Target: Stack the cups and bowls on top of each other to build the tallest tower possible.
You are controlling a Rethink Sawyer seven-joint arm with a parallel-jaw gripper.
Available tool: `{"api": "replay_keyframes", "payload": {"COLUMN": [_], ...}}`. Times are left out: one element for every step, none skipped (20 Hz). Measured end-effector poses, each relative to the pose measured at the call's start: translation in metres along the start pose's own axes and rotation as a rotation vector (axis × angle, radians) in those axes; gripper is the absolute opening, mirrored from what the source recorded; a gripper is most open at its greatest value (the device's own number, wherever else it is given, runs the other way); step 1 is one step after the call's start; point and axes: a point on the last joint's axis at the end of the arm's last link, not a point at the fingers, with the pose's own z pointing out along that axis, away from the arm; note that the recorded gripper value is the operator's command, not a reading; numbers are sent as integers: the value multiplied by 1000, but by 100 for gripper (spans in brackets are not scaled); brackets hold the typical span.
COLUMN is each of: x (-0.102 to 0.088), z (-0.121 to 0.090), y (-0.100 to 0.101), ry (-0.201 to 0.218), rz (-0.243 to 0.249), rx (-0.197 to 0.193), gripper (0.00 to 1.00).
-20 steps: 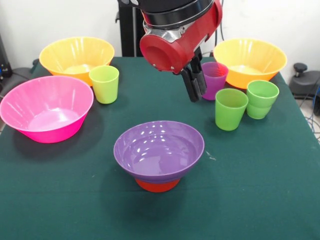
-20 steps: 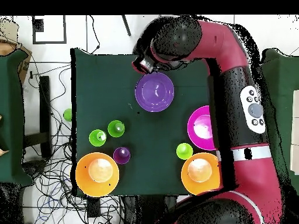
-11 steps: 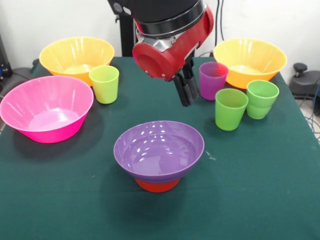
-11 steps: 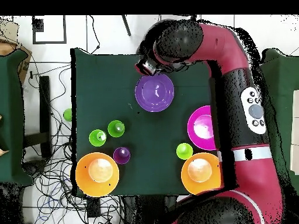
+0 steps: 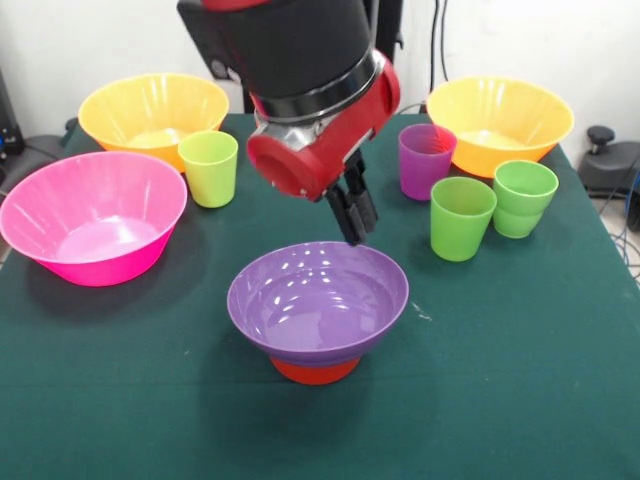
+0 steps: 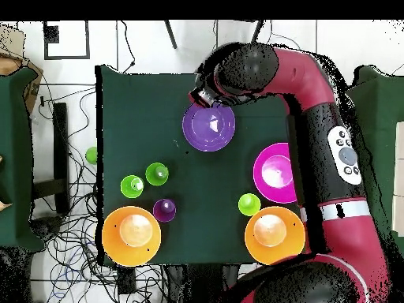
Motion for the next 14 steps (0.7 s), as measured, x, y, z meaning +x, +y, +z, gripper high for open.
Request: {"api": "replay_keyframes", "payload": {"x": [2,4,8,11,14,17,20,23,25,27,28,30,32,33], "z": [3,6,11,16,19,24,28,32,35,38,41,45,49,52], "y": [0,-1,0,1,2,4,7,9,11,13,16,18,21,23], "ry": [-4,-6,-9,-12,-12,-13,-14,-14,-15,-16,-19,-21,-26,-28], "rz": [2,4,7,9,10,10,10,9,8,7,6,5,3,3], "rx": [-1,-2,-5,-11,-14,-20,-25,-30,-32,-34,-36,-37,-39,-40], "gripper": [0,0,0,0,0,0,0,0,0,0,0,0,0,0]}}
